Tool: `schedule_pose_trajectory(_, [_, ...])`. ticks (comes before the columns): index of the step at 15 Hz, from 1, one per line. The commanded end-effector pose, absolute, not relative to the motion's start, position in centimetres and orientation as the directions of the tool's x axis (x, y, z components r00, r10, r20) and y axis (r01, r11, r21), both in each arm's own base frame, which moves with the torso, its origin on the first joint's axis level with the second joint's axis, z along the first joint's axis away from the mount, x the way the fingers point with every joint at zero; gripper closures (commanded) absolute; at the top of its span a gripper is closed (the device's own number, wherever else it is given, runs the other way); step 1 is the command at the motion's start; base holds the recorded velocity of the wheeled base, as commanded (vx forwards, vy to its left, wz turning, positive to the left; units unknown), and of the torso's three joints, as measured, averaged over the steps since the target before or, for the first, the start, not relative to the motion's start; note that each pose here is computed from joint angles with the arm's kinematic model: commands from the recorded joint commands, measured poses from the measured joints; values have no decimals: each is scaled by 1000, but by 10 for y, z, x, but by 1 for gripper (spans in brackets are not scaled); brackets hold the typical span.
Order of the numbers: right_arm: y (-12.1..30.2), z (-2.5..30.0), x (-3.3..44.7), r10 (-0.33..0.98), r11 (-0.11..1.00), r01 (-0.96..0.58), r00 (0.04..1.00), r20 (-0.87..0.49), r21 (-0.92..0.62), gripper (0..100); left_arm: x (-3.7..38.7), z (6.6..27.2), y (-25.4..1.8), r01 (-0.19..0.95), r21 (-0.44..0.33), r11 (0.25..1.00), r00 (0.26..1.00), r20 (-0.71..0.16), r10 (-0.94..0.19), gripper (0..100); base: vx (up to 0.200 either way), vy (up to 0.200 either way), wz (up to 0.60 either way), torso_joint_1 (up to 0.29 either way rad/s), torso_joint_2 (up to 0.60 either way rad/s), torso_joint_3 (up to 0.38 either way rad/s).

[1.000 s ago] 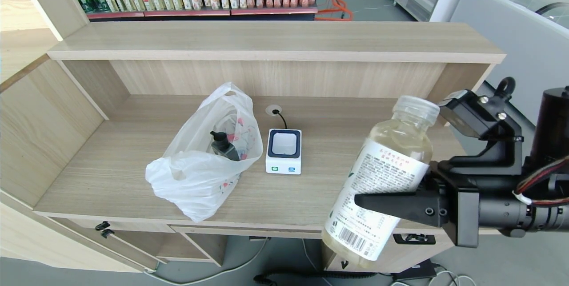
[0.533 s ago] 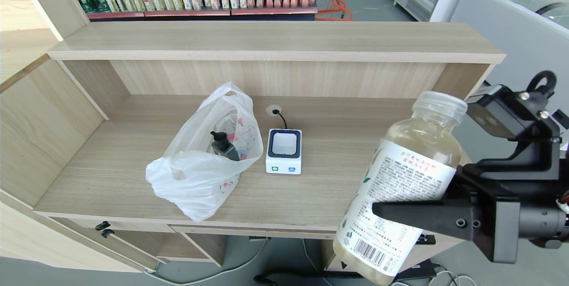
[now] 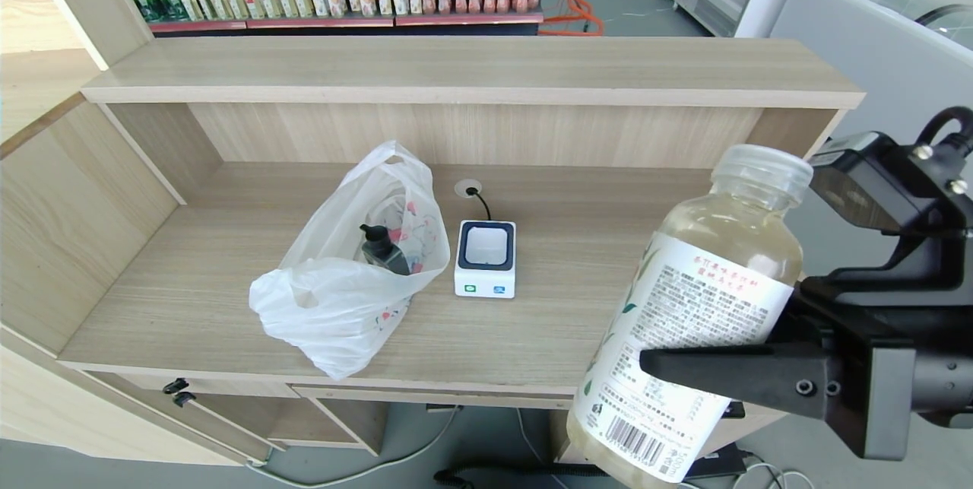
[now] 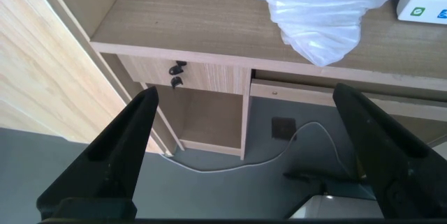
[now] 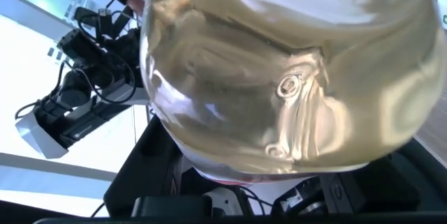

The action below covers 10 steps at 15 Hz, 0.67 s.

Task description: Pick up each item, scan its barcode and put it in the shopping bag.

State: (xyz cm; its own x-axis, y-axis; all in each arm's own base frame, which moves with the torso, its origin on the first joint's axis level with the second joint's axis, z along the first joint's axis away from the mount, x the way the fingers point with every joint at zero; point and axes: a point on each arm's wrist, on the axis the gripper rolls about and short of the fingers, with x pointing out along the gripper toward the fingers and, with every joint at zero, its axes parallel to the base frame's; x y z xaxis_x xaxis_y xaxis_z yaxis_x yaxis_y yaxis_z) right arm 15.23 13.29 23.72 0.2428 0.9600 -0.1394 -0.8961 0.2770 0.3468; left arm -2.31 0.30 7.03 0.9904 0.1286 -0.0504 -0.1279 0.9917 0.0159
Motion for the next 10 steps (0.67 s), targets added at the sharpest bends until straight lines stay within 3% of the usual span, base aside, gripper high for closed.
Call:
schedule_pose_trajectory(1, [133,238,152,961,275,-897,242,-137,345,100,-23,70,3,-128,16,992,990,-50,129,0,0,0,0,0,0,0])
schedule_pose_trajectory(4, [133,241,152,961,274,-908,247,-124,317,100,-23,70,3,-128,16,992,990,-50,129,0,0,0,0,0,0,0])
schedule_pose_trajectory(6, [121,243,166,937,338,-939,329,-122,66,100,-23,70,3,-128,16,992,990,-50,129,0,0,0,0,0,0,0])
schedule_pose_trajectory(8, [100,241,182,872,433,-869,471,-132,-241,100,-23,70,3,-128,16,992,990,-50,129,0,0,0,0,0,0,0])
schedule_pose_trajectory(9, [79,242,192,761,518,-719,635,-135,-463,100,-23,70,3,-128,16,992,990,-52,129,0,0,0,0,0,0,0])
schedule_pose_trajectory(10, [63,243,195,672,559,-618,728,-133,-553,100,-23,70,3,-128,16,992,990,-50,129,0,0,0,0,0,0,0])
